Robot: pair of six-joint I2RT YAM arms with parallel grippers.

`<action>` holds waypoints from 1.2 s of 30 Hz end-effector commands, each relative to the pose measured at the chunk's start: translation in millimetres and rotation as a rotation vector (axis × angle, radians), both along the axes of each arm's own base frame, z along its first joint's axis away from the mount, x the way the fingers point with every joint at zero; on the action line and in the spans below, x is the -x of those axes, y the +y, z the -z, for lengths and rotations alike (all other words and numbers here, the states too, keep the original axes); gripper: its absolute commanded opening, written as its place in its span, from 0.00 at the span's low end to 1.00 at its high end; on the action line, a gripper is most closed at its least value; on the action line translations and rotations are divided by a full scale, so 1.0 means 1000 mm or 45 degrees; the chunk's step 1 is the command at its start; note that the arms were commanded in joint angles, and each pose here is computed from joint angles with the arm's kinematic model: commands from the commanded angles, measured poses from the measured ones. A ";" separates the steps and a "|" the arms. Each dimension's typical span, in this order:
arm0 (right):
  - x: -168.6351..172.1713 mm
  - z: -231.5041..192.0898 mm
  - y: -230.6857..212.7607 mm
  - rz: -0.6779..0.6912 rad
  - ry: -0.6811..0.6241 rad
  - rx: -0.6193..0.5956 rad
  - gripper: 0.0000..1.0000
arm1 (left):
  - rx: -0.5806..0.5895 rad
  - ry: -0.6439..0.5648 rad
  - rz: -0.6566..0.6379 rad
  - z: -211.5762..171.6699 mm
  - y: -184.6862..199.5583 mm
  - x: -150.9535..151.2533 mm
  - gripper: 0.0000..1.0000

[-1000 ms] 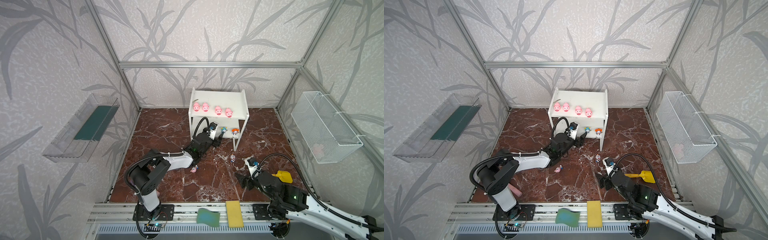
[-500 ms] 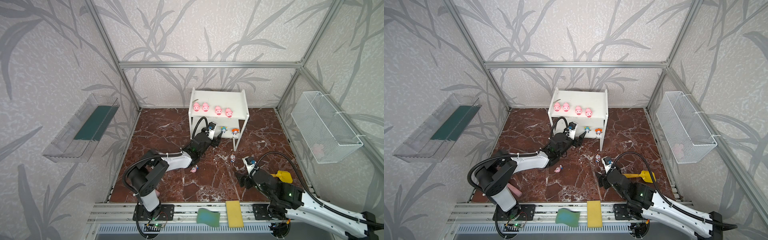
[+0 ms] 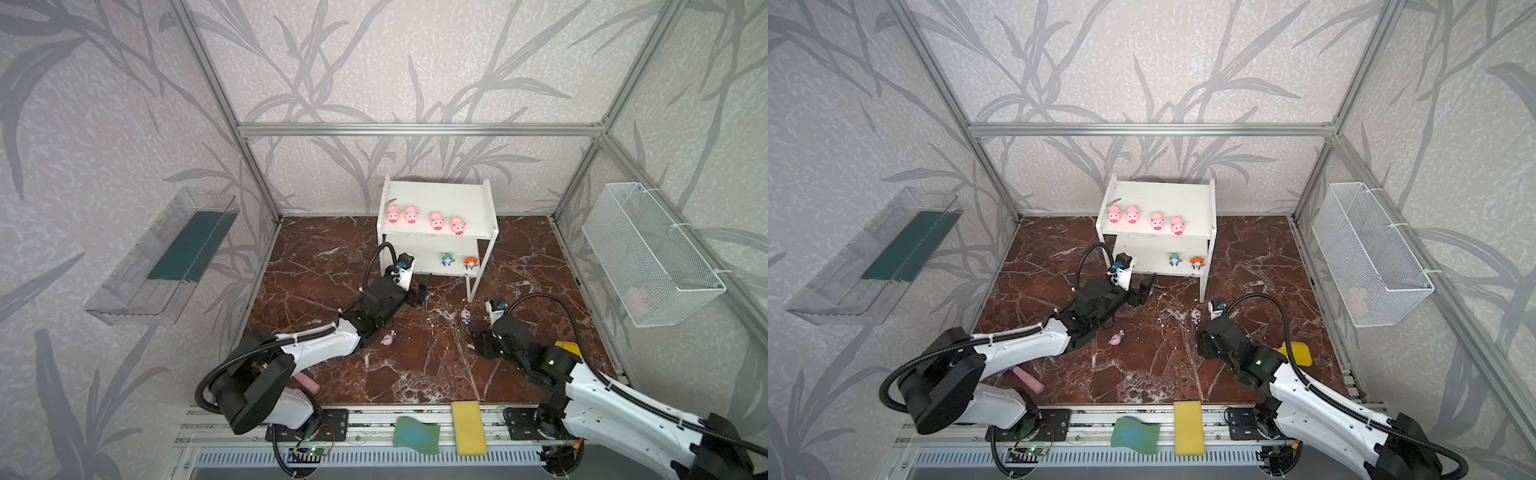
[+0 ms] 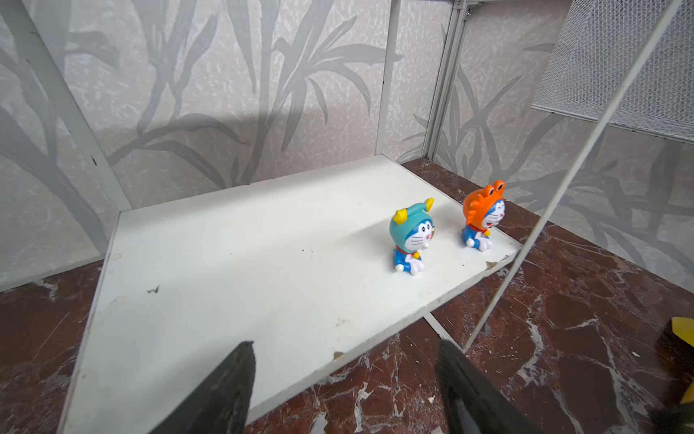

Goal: Place and organize the plastic toys onto the shelf
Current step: 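Grasp the white cat-hat Doraemon figurine on the floor with the right gripper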

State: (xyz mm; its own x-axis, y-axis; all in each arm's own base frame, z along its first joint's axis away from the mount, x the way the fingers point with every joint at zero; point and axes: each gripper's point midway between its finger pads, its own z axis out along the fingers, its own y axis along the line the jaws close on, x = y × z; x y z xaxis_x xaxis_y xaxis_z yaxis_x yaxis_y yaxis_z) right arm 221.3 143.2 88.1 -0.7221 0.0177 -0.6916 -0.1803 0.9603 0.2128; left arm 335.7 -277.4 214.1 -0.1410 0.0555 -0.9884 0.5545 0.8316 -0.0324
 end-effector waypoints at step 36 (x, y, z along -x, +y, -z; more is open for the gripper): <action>-0.066 0.059 0.016 0.044 0.290 -0.103 0.46 | -0.017 -0.008 0.108 -0.007 0.026 0.070 0.80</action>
State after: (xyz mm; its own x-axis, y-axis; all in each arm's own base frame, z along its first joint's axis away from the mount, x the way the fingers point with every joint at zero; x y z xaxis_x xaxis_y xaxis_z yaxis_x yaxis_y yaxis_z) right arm 281.8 161.5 30.1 -0.8574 0.1081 -0.5032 -0.0878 0.9327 0.3499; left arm 268.0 -254.6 216.8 -0.1523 0.0880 -0.9844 0.6259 0.7794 -0.0272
